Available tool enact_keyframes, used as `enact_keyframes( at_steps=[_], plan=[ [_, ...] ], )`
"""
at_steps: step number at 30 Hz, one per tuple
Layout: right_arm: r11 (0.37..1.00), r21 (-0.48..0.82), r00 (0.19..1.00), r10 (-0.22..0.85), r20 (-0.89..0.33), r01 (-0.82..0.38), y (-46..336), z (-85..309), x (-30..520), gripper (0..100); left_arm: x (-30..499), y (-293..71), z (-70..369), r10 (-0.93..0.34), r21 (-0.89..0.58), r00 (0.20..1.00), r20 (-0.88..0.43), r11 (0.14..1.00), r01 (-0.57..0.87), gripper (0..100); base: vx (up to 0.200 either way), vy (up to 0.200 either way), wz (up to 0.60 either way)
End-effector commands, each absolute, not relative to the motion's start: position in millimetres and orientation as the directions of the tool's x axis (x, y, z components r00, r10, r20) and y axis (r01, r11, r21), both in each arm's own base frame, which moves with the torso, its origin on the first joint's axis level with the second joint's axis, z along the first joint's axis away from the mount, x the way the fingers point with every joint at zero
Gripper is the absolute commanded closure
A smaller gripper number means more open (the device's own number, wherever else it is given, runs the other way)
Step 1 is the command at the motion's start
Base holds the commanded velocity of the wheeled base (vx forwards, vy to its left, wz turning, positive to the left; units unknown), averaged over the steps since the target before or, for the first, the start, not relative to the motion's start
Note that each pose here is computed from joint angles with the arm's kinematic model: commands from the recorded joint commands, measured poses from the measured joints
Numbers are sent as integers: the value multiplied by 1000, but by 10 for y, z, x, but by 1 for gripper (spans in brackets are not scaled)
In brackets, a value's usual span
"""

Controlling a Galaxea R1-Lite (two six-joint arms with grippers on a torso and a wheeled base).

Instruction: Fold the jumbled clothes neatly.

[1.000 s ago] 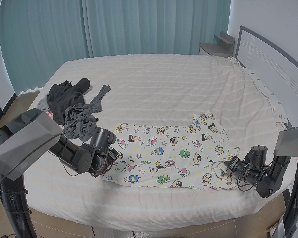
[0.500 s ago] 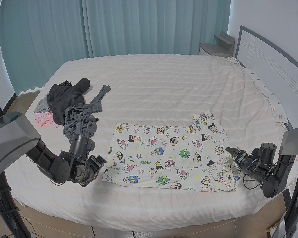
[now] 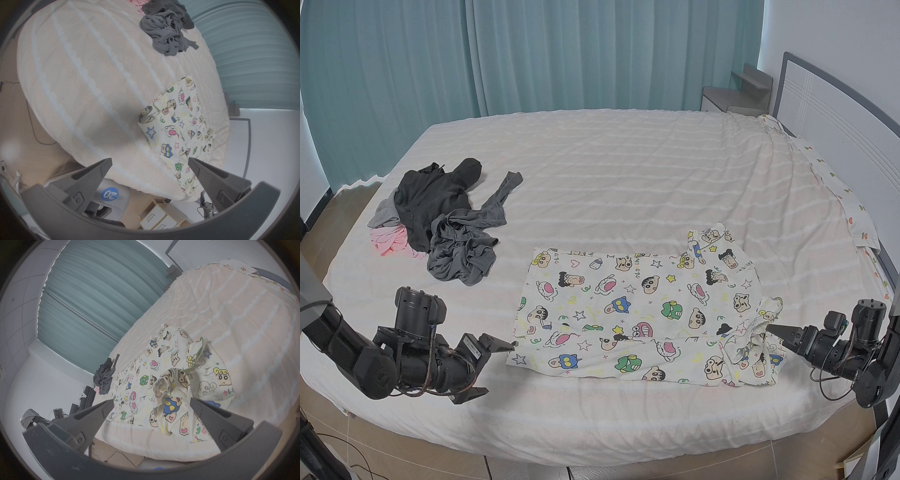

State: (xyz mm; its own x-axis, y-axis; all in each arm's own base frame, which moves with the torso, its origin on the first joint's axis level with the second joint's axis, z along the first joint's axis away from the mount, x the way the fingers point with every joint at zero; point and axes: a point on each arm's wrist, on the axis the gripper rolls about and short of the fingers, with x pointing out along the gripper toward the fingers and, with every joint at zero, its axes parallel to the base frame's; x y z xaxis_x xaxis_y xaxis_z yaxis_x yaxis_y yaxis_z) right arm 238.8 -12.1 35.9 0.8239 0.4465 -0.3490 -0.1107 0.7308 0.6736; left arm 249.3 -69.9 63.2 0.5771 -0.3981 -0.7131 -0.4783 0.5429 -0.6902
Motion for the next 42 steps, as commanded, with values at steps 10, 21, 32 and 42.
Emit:
enact_keyframes(
  at_steps=[10, 21, 32, 42],
  plan=[
    [802, 575, 737, 485, -470, -161, -317, -144, 2260, 0, 2398, -658, 368, -397, -684, 572, -718, 551, -477, 0, 0, 0, 0],
    [799, 554, 714, 528, -460, -234, -269, -211, 2336, 0, 2397, -669, 353, -397, -680, 566, -722, 554, -479, 0, 0, 0, 0],
    [799, 534, 720, 540, -436, -276, -225, -201, 2449, 0, 2401, -669, 330, -394, -674, 560, -729, 557, -485, 0, 0, 0, 0],
    [803, 526, 711, 542, -449, -280, -216, -259, 2460, 100, 2403, -669, 311, -390, -666, 556, -734, 574, -477, 0, 0, 0, 0]
  ],
)
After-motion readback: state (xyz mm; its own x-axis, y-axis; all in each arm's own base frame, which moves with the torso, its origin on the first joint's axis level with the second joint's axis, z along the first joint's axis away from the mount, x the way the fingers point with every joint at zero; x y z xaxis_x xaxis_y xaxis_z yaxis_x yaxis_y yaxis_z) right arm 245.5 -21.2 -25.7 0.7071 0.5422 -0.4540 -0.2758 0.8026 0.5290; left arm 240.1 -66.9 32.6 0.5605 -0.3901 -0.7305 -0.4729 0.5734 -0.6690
